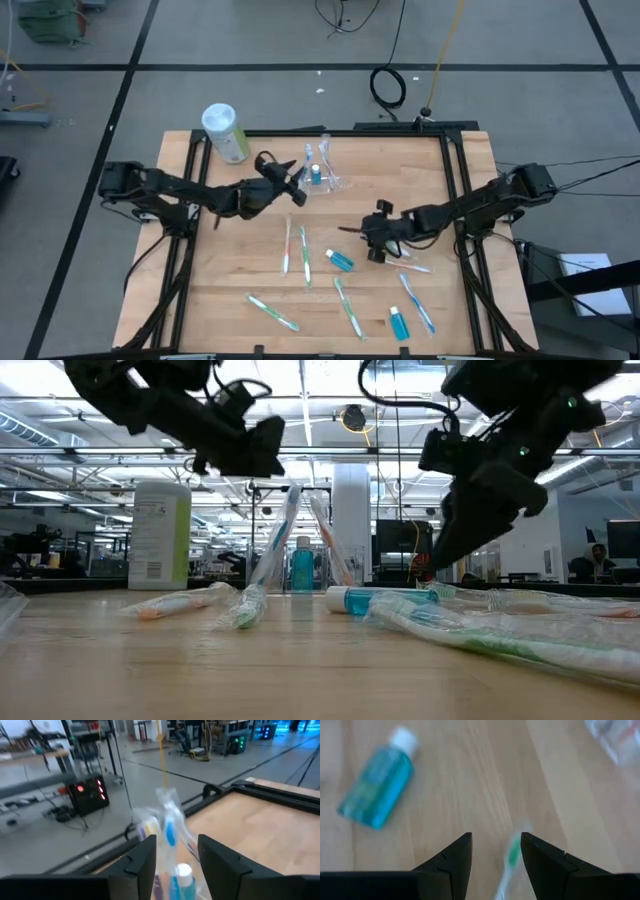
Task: Pick & Place toothbrushing station
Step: Put the green toothbrush to the right of the transparent organizer
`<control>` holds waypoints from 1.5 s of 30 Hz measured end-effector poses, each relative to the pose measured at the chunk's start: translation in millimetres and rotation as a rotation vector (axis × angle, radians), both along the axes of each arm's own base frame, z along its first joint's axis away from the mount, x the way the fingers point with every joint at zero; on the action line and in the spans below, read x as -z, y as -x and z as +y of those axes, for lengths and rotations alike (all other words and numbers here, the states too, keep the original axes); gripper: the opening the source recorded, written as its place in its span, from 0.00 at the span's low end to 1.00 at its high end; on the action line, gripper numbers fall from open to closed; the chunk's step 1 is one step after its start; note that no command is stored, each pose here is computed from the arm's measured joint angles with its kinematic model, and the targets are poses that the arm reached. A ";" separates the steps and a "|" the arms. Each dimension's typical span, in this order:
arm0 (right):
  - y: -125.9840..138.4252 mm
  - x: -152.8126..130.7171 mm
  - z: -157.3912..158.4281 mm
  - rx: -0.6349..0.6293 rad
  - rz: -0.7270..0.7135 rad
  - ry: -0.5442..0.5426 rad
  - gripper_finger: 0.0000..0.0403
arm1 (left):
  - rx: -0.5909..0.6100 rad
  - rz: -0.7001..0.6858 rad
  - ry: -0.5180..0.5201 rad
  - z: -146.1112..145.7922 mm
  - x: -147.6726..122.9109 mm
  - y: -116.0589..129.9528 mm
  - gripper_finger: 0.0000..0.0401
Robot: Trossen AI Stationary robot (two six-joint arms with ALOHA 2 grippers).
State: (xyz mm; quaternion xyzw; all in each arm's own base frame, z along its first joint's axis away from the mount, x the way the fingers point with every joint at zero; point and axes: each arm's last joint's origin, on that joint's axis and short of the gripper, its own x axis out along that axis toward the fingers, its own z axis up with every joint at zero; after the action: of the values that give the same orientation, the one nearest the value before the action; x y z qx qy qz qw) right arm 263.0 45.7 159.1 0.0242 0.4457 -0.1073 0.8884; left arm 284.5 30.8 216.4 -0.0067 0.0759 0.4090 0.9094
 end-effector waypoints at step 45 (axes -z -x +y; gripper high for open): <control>-2.1 -41.6 -38.3 0.045 -1.109 0.049 0.02 | 0.243 -0.022 -0.103 -52.2 -60.3 47.1 0.38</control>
State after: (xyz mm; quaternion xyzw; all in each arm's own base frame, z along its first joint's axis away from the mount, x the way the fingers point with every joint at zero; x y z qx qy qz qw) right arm 265.1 7.4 200.7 0.0659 -0.0920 -0.1077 0.9877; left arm 237.4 -21.4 276.7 0.0449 0.0449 0.2990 0.9521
